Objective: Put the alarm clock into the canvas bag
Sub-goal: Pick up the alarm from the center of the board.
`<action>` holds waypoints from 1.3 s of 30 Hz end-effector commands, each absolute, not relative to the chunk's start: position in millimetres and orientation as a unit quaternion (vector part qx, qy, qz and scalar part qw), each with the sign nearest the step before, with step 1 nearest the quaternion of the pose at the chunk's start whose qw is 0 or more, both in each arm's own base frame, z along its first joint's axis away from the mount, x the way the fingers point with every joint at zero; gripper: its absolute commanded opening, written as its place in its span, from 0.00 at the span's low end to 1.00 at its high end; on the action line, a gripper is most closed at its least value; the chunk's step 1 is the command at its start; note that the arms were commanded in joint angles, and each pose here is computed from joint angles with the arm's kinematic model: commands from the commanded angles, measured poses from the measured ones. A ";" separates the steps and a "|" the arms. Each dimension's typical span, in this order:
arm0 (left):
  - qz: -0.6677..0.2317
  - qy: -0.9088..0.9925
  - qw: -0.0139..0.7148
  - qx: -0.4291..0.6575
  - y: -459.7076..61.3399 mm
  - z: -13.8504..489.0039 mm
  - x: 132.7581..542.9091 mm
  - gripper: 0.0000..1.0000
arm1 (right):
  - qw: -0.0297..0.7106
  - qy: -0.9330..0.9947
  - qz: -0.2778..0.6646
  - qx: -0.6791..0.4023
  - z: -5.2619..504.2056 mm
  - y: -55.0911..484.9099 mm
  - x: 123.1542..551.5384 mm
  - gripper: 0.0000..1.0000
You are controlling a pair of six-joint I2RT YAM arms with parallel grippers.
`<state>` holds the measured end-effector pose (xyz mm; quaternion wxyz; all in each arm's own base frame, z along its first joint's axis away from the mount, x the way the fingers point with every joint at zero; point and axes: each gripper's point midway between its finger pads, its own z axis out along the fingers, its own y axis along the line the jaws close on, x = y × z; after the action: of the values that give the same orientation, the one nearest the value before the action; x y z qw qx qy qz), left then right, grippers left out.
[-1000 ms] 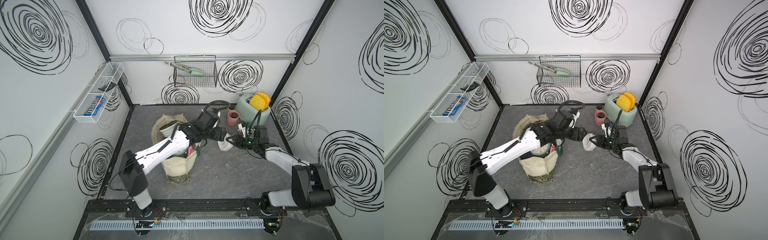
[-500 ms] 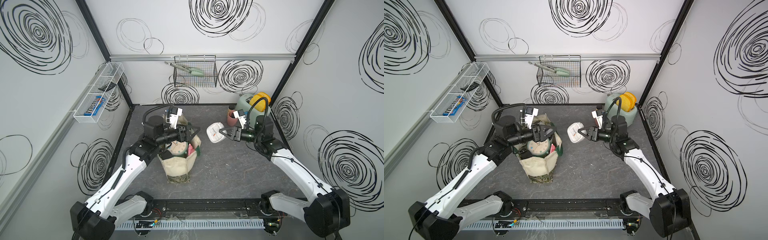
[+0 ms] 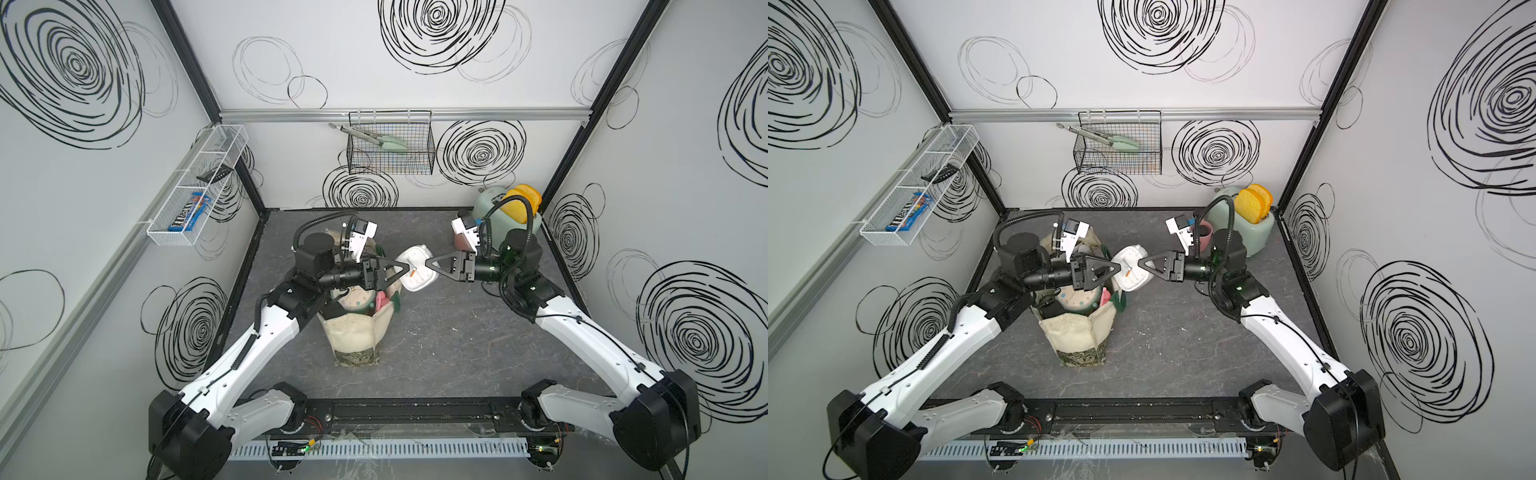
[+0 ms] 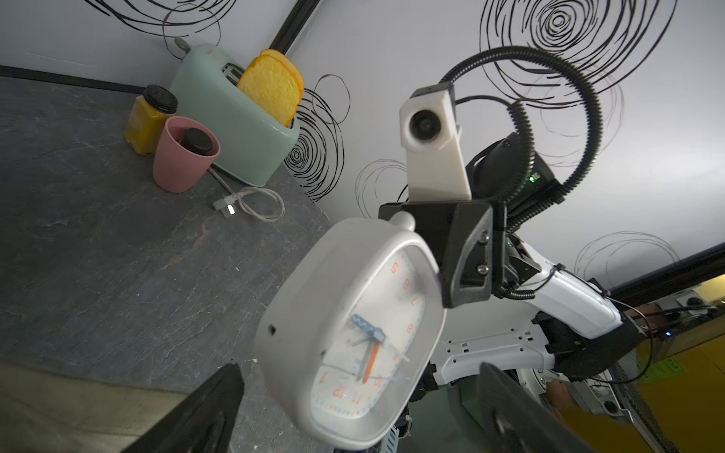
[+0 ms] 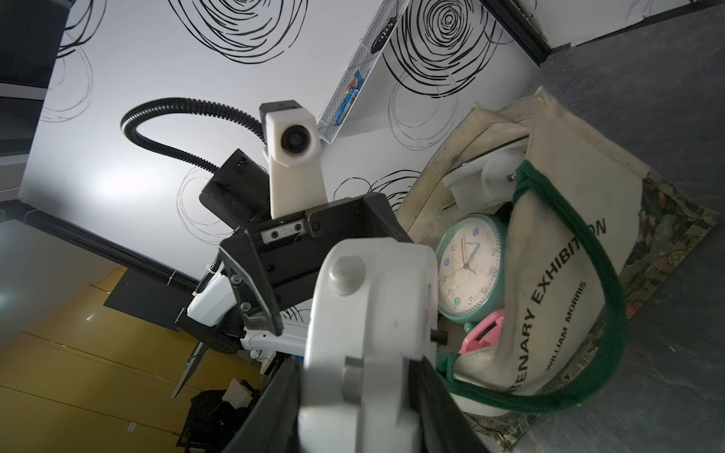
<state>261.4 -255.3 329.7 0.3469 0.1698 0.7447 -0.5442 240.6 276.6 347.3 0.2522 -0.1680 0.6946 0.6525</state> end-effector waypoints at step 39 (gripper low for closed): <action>-0.362 0.827 0.426 -0.050 -140.6 306.8 276.5 0.17 | 0.300 0.743 0.565 -0.199 313.5 313.4 295.4 0.98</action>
<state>273.1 -174.0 323.9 0.4061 -0.0145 0.7870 -0.4642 280.4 306.4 343.4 0.2884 -0.1930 0.7071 0.6160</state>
